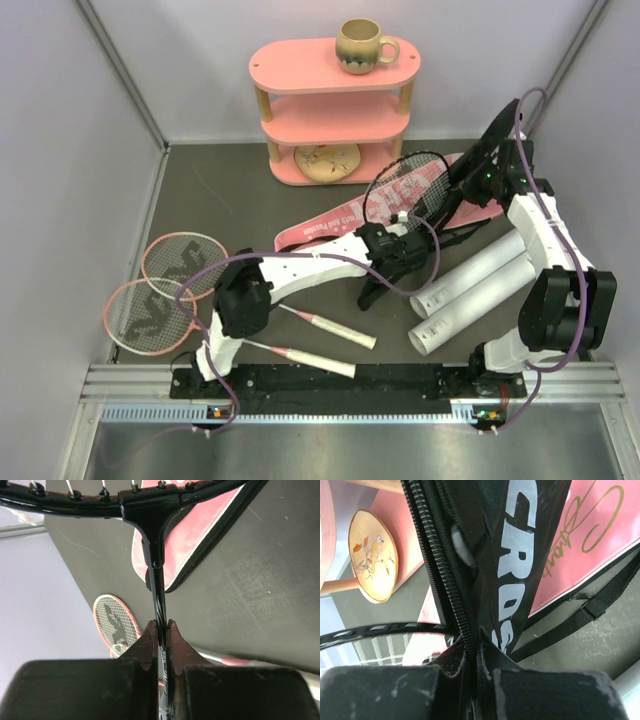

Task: Pack up the badminton gear
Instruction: Place the racket in the racket bag.

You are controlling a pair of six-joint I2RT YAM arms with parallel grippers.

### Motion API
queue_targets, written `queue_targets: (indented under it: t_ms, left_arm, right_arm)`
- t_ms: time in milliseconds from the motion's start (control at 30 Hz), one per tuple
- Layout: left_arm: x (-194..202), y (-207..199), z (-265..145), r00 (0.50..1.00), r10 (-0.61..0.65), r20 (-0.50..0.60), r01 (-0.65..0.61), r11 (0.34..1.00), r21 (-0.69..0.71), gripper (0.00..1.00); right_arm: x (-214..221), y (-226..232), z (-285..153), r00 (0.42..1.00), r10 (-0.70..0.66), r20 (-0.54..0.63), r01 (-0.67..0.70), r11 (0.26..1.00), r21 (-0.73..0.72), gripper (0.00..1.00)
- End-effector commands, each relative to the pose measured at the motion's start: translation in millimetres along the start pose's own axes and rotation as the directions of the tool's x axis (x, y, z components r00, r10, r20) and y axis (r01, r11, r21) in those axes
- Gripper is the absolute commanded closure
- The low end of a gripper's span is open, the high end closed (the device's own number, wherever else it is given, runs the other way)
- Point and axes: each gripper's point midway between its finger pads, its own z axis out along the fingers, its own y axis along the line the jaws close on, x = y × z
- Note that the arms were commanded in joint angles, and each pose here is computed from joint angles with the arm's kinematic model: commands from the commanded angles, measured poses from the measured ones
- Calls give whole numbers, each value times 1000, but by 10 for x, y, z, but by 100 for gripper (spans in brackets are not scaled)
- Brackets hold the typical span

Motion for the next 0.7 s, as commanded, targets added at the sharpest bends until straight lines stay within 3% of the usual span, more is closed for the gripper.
queue_targets:
  t_ms: [0, 200, 467, 667]
  left_arm:
    - [59, -85, 131, 989, 132, -59, -137, 986, -95, 100]
    - [13, -118, 189, 989, 136, -65, -143, 983, -116, 100]
    - [-501, -483, -92, 988, 129, 81, -139, 982, 131, 100]
    - [-815, -670, -118, 976, 109, 189, -147, 969, 200, 100]
  right_arm:
    - [-119, 337, -258, 997, 66, 42, -60, 990, -130, 100]
    - [62, 337, -212, 995, 97, -14, -98, 985, -143, 100]
    - [607, 504, -104, 994, 2, -107, -32, 961, -274, 100]
    - [787, 647, -136, 992, -12, -124, -39, 915, -402, 100]
